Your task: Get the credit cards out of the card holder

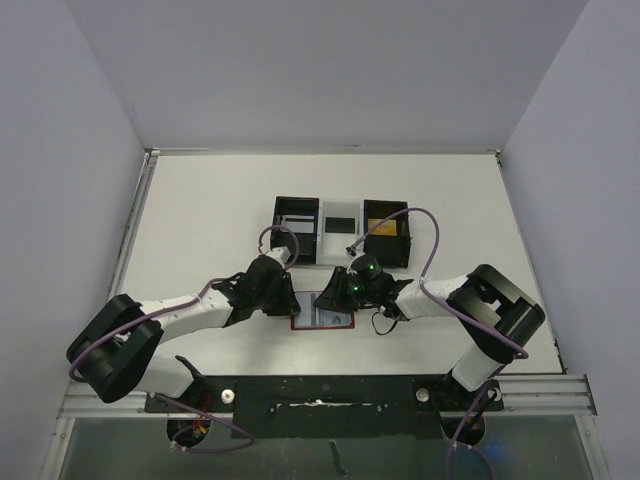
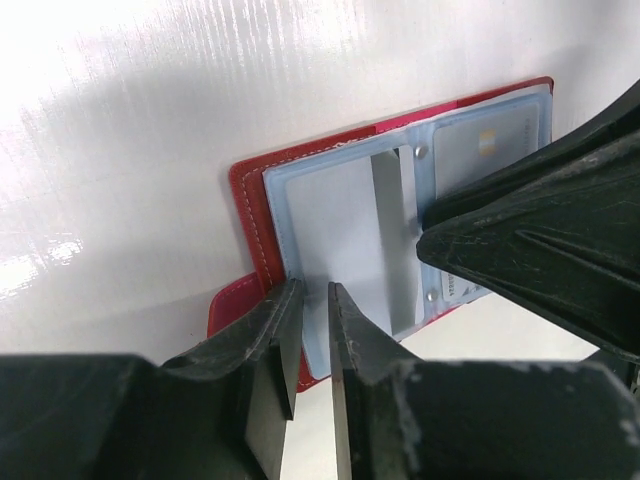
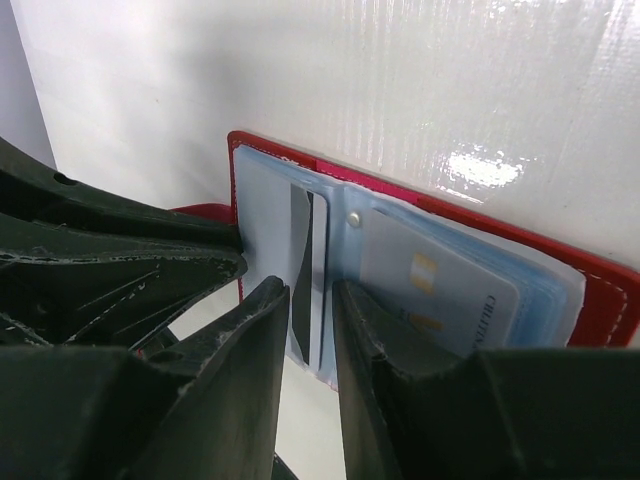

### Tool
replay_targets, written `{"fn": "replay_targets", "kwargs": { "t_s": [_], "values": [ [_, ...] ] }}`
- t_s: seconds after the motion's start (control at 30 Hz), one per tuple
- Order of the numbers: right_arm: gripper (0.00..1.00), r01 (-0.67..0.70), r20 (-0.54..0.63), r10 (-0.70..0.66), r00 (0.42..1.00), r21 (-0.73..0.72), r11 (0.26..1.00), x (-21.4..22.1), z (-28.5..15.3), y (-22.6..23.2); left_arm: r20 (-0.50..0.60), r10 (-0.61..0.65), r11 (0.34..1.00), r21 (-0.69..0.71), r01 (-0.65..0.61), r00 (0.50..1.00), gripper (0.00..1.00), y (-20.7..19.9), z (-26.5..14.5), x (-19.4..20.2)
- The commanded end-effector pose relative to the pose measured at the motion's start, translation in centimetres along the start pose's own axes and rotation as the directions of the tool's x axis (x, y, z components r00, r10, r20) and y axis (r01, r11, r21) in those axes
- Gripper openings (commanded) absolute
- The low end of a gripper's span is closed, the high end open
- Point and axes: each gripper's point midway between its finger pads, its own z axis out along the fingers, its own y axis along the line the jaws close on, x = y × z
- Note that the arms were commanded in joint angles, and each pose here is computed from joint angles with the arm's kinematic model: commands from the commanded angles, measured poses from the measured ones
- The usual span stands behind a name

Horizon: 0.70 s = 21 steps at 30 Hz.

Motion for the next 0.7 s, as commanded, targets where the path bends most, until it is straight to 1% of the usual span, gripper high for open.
{"fn": "replay_targets", "kwargs": {
  "t_s": [0.0, 0.07, 0.13, 0.17, 0.27, 0.37, 0.47, 0.57, 0.67],
  "values": [
    [0.27, 0.011, 0.020, -0.011, 1.000, -0.004, 1.000, -0.5, 0.2, 0.1, -0.001, -0.004, 1.000, -0.028, 0.004, 1.000, 0.17, 0.8, 0.5, 0.3],
    [0.25, 0.013, 0.008, -0.013, 1.000, -0.038, 0.999, -0.3, 0.3, 0.7, -0.017, -0.014, 1.000, 0.006, 0.014, 1.000, 0.15, 0.2, 0.9, 0.5],
    [0.24, 0.011, 0.001, -0.011, 1.000, -0.066, 0.998, -0.2, 0.4, 1.1, -0.024, -0.027, 1.000, -0.001, 0.027, 0.999, 0.11, 0.3, 1.1, 0.7],
    [0.21, 0.010, 0.000, -0.010, 1.000, -0.078, 0.997, -0.2, 0.5, 1.3, -0.025, -0.032, 0.999, -0.006, 0.032, 0.999, 0.10, 0.4, 1.2, 0.7],
    [0.17, 0.012, 0.006, -0.012, 1.000, -0.115, 0.993, -0.4, 0.5, 2.1, -0.026, -0.040, 0.999, -0.007, 0.040, 0.999, 0.07, 0.5, 1.1, 1.0],
    [0.12, 0.019, 0.028, -0.014, 1.000, -0.165, 0.986, -0.8, 0.1, 2.9, -0.032, -0.040, 0.999, -0.002, 0.040, 0.999, 0.05, 0.7, 1.0, 1.3],
    [0.11, 0.033, 0.027, -0.028, 0.999, -0.212, 0.977, -0.9, -0.1, 3.9, -0.046, -0.035, 0.999, 0.010, 0.035, 0.998, 0.01, 0.5, 1.1, 1.6],
    [0.06, 0.042, 0.025, -0.038, 0.999, -0.234, 0.971, -0.9, -0.2, 4.3, -0.046, -0.033, 0.999, 0.006, 0.033, 0.998, 0.00, 0.6, 1.1, 1.6],
    [0.04, 0.034, 0.029, -0.028, 0.999, -0.211, 0.977, -0.9, -0.4, 3.8, -0.029, -0.035, 0.999, -0.029, 0.035, 0.999, 0.00, 1.0, 0.9, 1.1]
  ]
}}
